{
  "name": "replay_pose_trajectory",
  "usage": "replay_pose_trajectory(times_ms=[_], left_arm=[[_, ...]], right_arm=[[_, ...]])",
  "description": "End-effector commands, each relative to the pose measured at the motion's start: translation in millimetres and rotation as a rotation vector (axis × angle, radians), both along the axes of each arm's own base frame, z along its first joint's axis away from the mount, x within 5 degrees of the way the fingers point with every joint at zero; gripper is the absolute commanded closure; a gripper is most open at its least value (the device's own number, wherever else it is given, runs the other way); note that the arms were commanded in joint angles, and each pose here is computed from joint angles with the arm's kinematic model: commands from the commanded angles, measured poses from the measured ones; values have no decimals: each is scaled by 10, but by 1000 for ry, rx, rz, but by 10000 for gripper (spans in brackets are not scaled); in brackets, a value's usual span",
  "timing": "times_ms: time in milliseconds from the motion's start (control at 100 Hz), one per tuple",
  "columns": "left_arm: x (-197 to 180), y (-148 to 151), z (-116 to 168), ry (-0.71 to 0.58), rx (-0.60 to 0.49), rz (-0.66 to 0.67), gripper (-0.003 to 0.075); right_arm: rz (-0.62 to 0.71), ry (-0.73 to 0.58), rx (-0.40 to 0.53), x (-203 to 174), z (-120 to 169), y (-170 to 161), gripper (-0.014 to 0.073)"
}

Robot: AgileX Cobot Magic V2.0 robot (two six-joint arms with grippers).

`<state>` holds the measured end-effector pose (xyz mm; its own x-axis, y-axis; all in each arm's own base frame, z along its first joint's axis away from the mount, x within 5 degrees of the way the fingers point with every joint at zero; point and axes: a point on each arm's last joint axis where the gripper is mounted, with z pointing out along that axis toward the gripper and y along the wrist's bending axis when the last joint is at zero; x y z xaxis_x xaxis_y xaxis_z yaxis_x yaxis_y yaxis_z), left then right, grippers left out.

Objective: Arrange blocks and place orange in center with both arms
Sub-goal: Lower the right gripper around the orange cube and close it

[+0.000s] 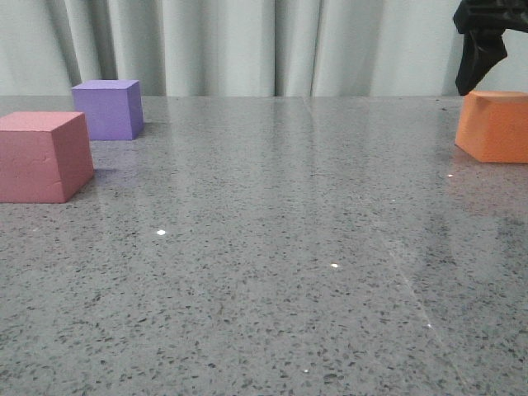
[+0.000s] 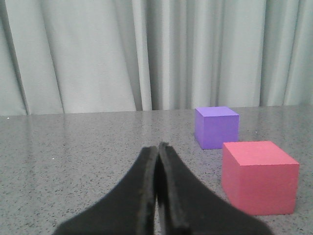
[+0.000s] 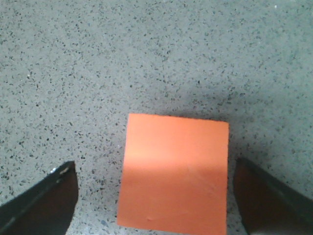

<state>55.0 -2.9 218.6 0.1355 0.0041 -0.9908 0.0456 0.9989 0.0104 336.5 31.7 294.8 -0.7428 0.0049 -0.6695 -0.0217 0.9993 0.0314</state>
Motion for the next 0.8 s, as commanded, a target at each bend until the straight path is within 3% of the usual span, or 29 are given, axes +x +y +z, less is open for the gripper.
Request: replay_pose_trajectory(times_ms=[0,470,790], left_arm=[[-11,-16,-98,-55,-2,-18,739],[-11,-16,-98,-55,-2,-18,739],[-11,-16,-98,-55,-2,-18,739]], right_arm=[[7,-112,1,4,250,-16,-41],[-13,-118,10,39,224,-54,-41],[-14,-13,0,237,-163,-42,-41]])
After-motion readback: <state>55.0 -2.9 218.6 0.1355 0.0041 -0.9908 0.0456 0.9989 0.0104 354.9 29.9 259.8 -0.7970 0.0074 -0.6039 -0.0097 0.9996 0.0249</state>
